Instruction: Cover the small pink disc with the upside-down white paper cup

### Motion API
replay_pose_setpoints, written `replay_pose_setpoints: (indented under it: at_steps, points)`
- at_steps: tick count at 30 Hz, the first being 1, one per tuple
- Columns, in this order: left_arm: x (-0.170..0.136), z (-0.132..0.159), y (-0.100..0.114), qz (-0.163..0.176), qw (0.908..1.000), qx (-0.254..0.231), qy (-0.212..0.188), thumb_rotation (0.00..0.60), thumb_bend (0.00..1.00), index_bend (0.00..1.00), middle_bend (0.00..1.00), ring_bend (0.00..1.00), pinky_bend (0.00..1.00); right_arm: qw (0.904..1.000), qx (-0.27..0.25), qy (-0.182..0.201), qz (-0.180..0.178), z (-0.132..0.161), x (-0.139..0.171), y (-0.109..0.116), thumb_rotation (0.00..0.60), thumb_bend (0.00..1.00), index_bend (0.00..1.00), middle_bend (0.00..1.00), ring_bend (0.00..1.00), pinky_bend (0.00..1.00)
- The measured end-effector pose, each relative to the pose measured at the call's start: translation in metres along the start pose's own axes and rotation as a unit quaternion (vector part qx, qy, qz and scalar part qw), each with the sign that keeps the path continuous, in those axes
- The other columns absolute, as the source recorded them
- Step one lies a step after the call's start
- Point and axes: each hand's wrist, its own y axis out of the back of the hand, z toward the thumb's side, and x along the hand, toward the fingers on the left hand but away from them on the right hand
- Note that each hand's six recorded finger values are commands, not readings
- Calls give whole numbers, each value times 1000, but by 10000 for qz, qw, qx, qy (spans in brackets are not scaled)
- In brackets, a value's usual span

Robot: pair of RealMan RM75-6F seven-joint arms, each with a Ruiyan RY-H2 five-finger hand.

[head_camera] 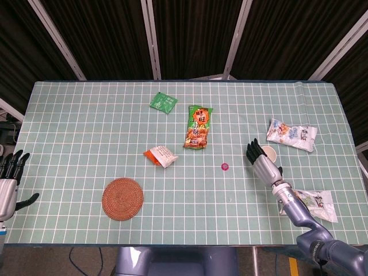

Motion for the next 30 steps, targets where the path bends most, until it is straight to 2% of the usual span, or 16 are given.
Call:
replay_pose_setpoints:
  at_steps: [1, 3, 6, 9, 16, 21, 25, 28, 30]
  points:
    - [0, 0, 0, 4, 10000, -7, 0, 600, 0, 0, 0, 0, 0, 10000, 26, 4, -16, 0, 0, 0, 600, 31, 92, 135, 13, 98]
    - [0, -1, 1, 14, 10000, -15, 6, 600, 0, 0, 0, 0, 0, 10000, 22, 26, -92, 1, -1, 1, 600, 88, 181, 280, 102, 192]
    - [0, -2, 1, 10, 10000, -25, 22, 600, 0, 0, 0, 0, 0, 9997, -12, 53, -240, 1, -2, 2, 600, 154, 252, 404, 236, 290]
    - [-1, -3, 1, 10, 10000, -28, 19, 600, 0, 0, 0, 0, 0, 9992, -35, 53, -385, -1, -4, 0, 600, 195, 273, 439, 283, 333]
    - [-1, -1, 2, 35, 9999, -96, -42, 600, 0, 0, 0, 0, 0, 9976, -110, 19, -684, -6, -6, 0, 600, 202, 290, 445, 292, 368]
    - [-2, -1, 2, 3, 9999, -96, -45, 600, 0, 0, 0, 0, 0, 9943, -467, -83, -954, -13, -3, 10, 600, 202, 302, 445, 299, 414]
    - [-2, 0, 2, -18, 9999, -111, -49, 600, 0, 0, 0, 0, 0, 9852, -1231, -114, -1185, -20, 1, 22, 600, 203, 302, 445, 298, 436]
    - [-3, 0, 2, -34, 9999, -127, -59, 600, 0, 0, 0, 0, 0, 9675, -2141, -28, -1343, -24, 5, 33, 600, 202, 302, 445, 297, 439]
    - [-4, 1, 2, -48, 9999, -137, -68, 600, 0, 0, 0, 0, 0, 9473, -2863, 87, -1432, -27, 8, 41, 600, 202, 302, 445, 300, 443]
